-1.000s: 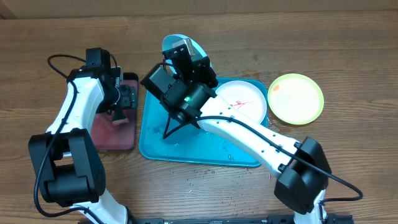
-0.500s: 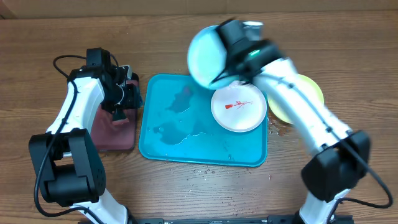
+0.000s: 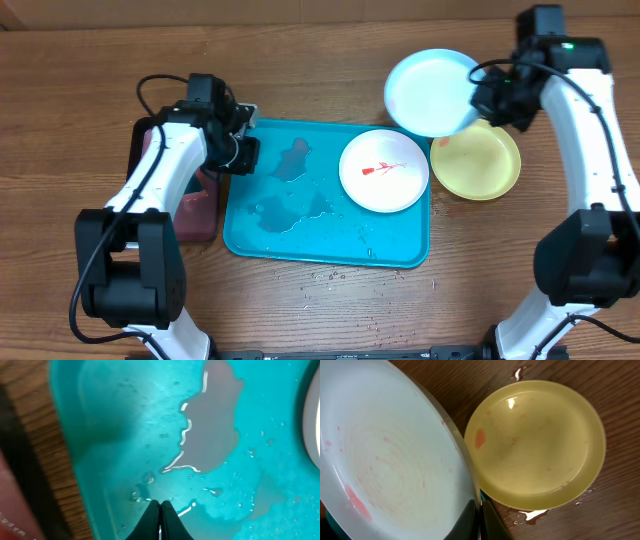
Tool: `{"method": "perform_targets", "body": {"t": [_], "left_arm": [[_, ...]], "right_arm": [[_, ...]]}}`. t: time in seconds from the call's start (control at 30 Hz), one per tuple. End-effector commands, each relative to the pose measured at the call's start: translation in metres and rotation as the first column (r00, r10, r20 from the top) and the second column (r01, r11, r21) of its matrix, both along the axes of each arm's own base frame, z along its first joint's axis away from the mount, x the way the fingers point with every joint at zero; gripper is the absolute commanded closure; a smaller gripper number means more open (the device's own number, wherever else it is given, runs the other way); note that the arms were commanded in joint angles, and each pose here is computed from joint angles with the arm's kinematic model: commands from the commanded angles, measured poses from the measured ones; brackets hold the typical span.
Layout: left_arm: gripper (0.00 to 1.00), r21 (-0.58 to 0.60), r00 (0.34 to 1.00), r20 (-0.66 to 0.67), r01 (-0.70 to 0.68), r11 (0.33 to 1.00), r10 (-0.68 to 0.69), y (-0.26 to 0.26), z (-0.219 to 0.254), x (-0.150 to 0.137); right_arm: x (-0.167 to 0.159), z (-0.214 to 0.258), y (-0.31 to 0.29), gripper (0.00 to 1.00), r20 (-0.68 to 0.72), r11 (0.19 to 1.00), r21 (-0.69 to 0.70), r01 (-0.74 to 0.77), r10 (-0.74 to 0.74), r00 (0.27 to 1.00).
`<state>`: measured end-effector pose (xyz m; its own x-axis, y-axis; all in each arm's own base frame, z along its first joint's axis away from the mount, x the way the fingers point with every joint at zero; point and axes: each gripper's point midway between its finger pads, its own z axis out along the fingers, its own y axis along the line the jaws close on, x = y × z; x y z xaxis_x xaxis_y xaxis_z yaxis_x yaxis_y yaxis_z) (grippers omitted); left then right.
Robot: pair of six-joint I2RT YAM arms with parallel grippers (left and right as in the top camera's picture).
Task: Clean dirty plates on tray and stack at the side
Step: 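Lower the light blue plate onto the yellow plate and release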
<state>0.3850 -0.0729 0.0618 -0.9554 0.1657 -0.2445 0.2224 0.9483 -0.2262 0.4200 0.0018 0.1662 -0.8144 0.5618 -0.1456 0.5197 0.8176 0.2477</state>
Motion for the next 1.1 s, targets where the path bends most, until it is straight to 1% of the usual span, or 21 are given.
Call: {"method": "perform_targets", "body": {"t": [0.0, 0.17, 0.27, 0.37, 0.47, 0.6, 0.63, 0.67, 0.73, 0.8, 1.0, 1.07], "left_arm": [[0.94, 0.007, 0.999, -0.032, 0.043, 0.999, -0.043, -0.014, -0.014, -0.003], [0.95, 0.013, 0.996, -0.065, 0.057, 0.998, -0.056, -0.018, -0.028, -0.006], [0.93, 0.015, 0.995, -0.086, 0.057, 0.998, -0.056, -0.018, -0.037, -0.007], [0.95, 0.052, 0.993, -0.112, 0.052, 0.997, -0.046, -0.011, -0.049, -0.008], [0.96, 0.126, 0.991, -0.131, 0.005, 0.992, 0.012, 0.002, -0.058, -0.009], [0.96, 0.219, 0.988, -0.121, -0.068, 0.973, 0.097, 0.019, -0.061, -0.007], [0.96, 0.234, 0.988, -0.118, -0.073, 0.969, 0.103, 0.022, -0.061, -0.006], [0.96, 0.250, 0.987, -0.114, -0.085, 0.965, 0.116, 0.025, -0.061, -0.006], [0.96, 0.278, 0.983, -0.104, -0.115, 0.954, 0.149, 0.031, -0.061, -0.005], [0.96, 0.296, 0.978, -0.095, -0.148, 0.944, 0.183, 0.036, -0.061, -0.003], [0.96, 0.309, 0.959, -0.086, -0.233, 0.922, 0.271, 0.049, -0.061, -0.002], [0.96, 0.321, 0.945, -0.078, -0.279, 0.905, 0.319, 0.058, -0.060, -0.002]], "right_arm": [[-0.012, 0.008, -0.032, 0.96, 0.015, 0.999, -0.001, 0.040, -0.040, 0.999], [-0.031, -0.020, -0.061, 0.96, -0.062, 0.993, 0.002, 0.119, -0.119, 0.991], [-0.042, -0.037, -0.075, 0.96, -0.102, 0.988, 0.000, 0.158, -0.157, 0.982], [-0.049, -0.051, -0.082, 0.96, -0.124, 0.984, 0.001, 0.179, -0.177, 0.976], [-0.055, -0.060, -0.085, 0.96, -0.142, 0.982, -0.009, 0.187, -0.186, 0.972], [-0.060, -0.066, -0.089, 0.96, -0.160, 0.981, -0.039, 0.189, -0.193, 0.968], [-0.061, -0.067, -0.090, 0.93, -0.164, 0.981, -0.049, 0.190, -0.195, 0.967], [-0.062, -0.067, -0.091, 0.86, -0.167, 0.980, -0.057, 0.190, -0.197, 0.966], [-0.062, -0.067, -0.092, 0.83, -0.167, 0.980, -0.062, 0.191, -0.199, 0.966], [-0.062, -0.067, -0.092, 0.81, -0.167, 0.980, -0.061, 0.190, -0.198, 0.966], [-0.062, -0.067, -0.092, 0.80, -0.167, 0.980, -0.061, 0.191, -0.198, 0.966], [-0.062, -0.067, -0.091, 0.80, -0.167, 0.980, -0.058, 0.189, -0.196, 0.966]]}}
